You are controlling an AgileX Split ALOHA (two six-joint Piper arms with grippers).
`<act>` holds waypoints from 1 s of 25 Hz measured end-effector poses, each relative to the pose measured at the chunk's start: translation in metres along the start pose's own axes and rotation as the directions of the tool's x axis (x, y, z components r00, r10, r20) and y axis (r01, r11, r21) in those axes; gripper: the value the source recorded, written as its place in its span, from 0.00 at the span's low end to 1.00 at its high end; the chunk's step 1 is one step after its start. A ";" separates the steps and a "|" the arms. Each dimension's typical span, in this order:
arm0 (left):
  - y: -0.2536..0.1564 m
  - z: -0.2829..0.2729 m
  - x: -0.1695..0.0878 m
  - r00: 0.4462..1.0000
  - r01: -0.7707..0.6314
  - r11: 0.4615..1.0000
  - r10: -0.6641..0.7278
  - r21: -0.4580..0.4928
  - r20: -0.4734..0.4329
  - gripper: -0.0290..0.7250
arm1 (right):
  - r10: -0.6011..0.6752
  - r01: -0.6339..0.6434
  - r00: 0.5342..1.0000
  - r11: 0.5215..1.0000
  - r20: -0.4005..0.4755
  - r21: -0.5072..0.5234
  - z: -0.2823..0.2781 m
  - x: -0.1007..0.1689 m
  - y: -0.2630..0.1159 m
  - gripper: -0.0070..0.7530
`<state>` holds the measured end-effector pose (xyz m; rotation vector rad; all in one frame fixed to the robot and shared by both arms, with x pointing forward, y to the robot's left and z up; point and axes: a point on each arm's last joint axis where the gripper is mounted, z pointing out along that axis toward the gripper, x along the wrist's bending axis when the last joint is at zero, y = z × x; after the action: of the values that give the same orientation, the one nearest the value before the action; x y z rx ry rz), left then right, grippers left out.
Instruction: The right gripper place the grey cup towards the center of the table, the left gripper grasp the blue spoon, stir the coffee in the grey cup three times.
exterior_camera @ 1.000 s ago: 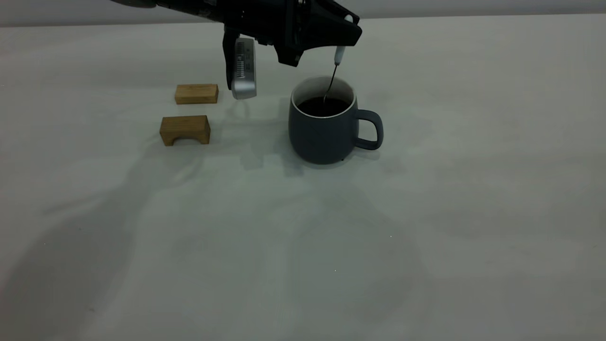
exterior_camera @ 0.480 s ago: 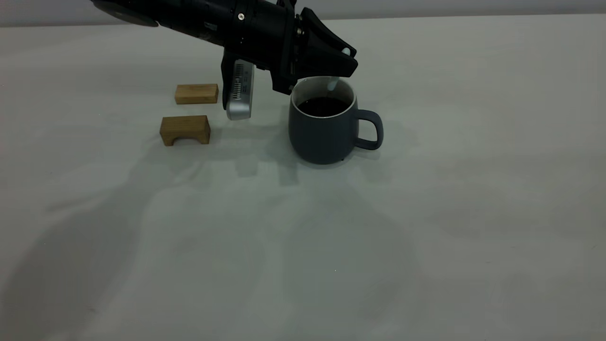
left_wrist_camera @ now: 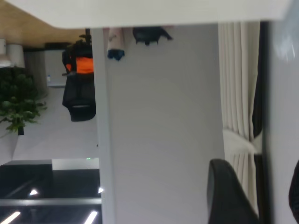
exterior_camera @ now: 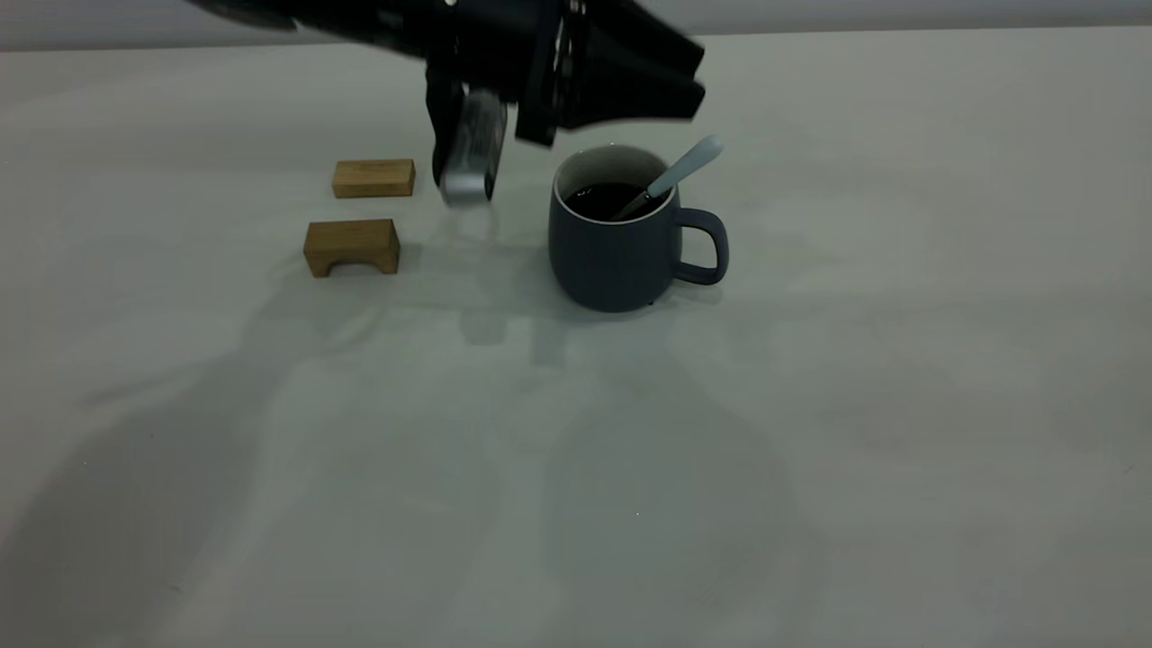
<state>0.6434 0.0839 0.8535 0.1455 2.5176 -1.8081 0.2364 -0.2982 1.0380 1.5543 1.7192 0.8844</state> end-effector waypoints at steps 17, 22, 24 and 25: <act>-0.115 -0.129 0.019 0.481 -0.875 0.385 0.642 -0.292 -0.597 0.58 | 0.000 0.000 1.000 1.000 0.000 0.000 0.000 0.000 0.000 0.32; -0.157 -0.174 0.040 -0.003 -1.000 -0.028 0.554 -0.014 -0.833 0.58 | 0.000 0.000 1.000 1.000 0.000 0.000 0.000 0.000 0.000 0.32; -0.173 -0.188 0.050 -0.088 -0.994 -0.096 0.492 0.047 -0.866 0.58 | 0.000 0.000 1.000 1.000 0.000 0.000 0.000 0.000 0.000 0.32; -0.181 -0.195 0.055 -0.109 -0.991 -0.115 0.458 0.062 -0.882 0.58 | 0.000 0.000 1.000 1.000 0.000 0.000 0.000 0.000 0.000 0.32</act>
<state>0.5751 0.2142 1.0816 2.2241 1.8861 0.0081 0.2364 -0.2982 1.0380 1.5543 1.7192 0.8844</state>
